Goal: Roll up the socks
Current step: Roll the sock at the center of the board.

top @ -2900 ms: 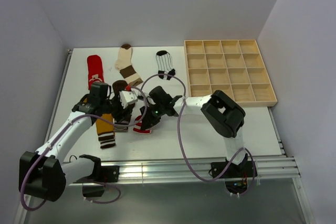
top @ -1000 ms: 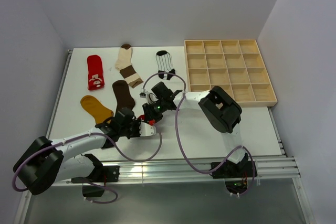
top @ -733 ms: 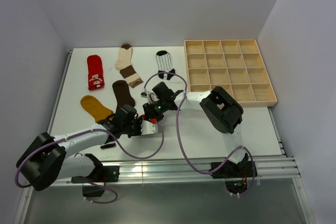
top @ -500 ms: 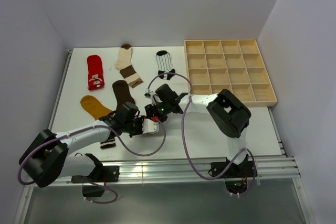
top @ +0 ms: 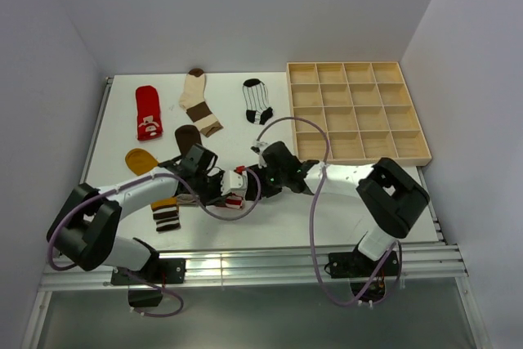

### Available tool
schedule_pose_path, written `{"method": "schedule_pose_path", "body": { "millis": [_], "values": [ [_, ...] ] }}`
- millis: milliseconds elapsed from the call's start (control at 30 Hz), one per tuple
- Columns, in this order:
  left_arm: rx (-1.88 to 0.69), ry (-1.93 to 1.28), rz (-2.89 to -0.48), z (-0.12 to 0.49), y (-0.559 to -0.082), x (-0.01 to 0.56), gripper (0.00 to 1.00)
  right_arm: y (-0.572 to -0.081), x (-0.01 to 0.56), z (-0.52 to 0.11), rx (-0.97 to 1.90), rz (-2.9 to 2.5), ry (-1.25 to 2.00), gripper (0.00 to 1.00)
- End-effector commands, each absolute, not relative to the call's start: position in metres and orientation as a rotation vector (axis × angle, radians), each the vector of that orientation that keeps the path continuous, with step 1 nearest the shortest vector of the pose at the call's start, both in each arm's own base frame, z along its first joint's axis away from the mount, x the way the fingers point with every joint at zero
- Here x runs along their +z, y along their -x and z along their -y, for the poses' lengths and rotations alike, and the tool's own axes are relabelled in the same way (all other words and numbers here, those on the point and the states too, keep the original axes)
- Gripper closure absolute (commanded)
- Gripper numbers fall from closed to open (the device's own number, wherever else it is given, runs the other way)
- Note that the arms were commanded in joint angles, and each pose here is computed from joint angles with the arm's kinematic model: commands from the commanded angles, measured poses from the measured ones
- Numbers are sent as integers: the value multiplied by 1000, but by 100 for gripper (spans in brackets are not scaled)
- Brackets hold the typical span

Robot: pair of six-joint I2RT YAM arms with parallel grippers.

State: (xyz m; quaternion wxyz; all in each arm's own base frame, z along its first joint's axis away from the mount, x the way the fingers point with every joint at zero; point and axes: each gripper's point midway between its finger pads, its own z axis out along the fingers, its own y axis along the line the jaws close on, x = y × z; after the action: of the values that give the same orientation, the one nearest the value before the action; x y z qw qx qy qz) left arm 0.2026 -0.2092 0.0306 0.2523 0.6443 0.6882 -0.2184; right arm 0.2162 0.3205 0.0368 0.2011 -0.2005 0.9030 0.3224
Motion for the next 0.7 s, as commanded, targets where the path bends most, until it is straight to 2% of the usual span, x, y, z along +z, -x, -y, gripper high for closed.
{"method": "schedule_pose_path", "body": {
  "millis": [0, 367, 667],
  "values": [
    [-712, -1754, -2067, 186, -183, 23, 100, -232, 41, -295, 776, -2479, 417, 39],
    [-948, -1731, -2228, 183, -182, 22, 100, -227, 78, -270, 775, -2237, 358, 42],
    [-1166, -1716, -2381, 178, -174, 12, 100, -191, 110, -327, 721, -2029, 659, 42]
  ]
}}
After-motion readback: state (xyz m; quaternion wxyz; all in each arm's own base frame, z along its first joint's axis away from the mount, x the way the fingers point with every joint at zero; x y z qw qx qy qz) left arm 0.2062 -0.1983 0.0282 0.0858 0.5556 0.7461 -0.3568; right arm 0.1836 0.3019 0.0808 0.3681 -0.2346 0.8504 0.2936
